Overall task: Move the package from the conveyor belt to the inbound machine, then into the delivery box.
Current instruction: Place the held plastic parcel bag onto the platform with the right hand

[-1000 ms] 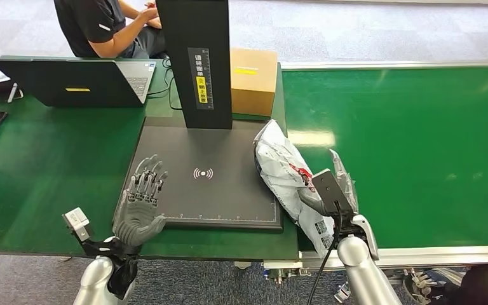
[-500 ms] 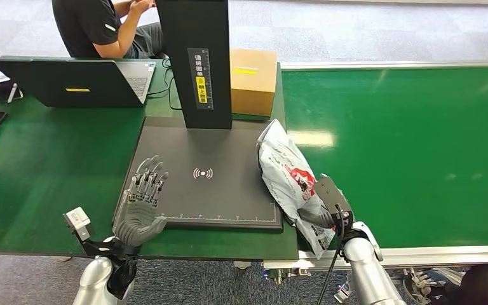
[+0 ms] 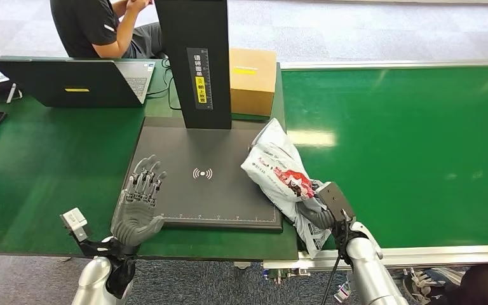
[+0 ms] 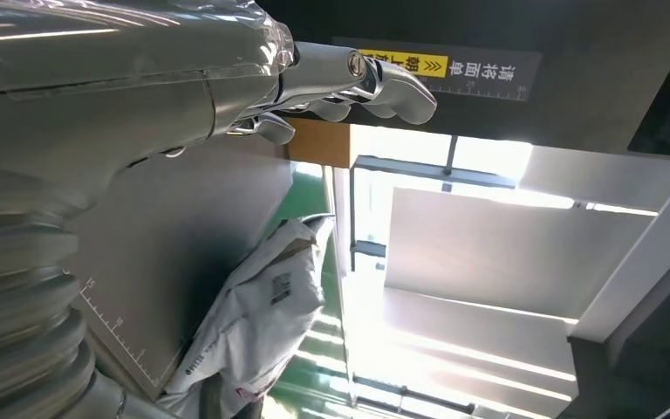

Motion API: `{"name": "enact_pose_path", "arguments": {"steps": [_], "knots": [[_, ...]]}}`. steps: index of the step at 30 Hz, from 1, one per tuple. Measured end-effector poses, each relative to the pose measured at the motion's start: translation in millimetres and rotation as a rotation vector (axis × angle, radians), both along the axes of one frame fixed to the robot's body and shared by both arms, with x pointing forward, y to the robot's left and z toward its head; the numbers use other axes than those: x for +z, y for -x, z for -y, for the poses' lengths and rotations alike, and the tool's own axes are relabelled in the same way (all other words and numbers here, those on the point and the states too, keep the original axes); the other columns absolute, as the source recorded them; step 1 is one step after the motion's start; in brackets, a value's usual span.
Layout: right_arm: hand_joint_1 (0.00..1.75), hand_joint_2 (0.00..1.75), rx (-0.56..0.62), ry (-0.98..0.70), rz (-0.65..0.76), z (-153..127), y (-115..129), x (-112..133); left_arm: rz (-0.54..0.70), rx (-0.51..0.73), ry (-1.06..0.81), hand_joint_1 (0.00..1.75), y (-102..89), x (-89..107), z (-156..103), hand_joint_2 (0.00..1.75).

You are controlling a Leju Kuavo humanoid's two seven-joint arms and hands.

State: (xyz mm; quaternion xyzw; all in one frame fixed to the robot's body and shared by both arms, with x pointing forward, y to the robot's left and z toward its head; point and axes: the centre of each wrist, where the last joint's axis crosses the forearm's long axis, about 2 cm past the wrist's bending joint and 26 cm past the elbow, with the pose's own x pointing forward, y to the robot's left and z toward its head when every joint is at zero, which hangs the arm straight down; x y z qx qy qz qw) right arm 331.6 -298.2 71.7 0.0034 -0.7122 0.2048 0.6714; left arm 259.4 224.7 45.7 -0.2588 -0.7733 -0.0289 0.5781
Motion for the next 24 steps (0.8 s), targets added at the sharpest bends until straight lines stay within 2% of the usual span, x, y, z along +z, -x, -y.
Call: {"name": "enact_pose_path", "arguments": {"steps": [24], "knots": [[1.75, 1.75, 0.022, -0.020, 0.009, -1.1, -3.9, 1.6, 0.006, 0.003, 0.004, 0.00, -0.6, 0.4, -0.5, 1.75]]}}
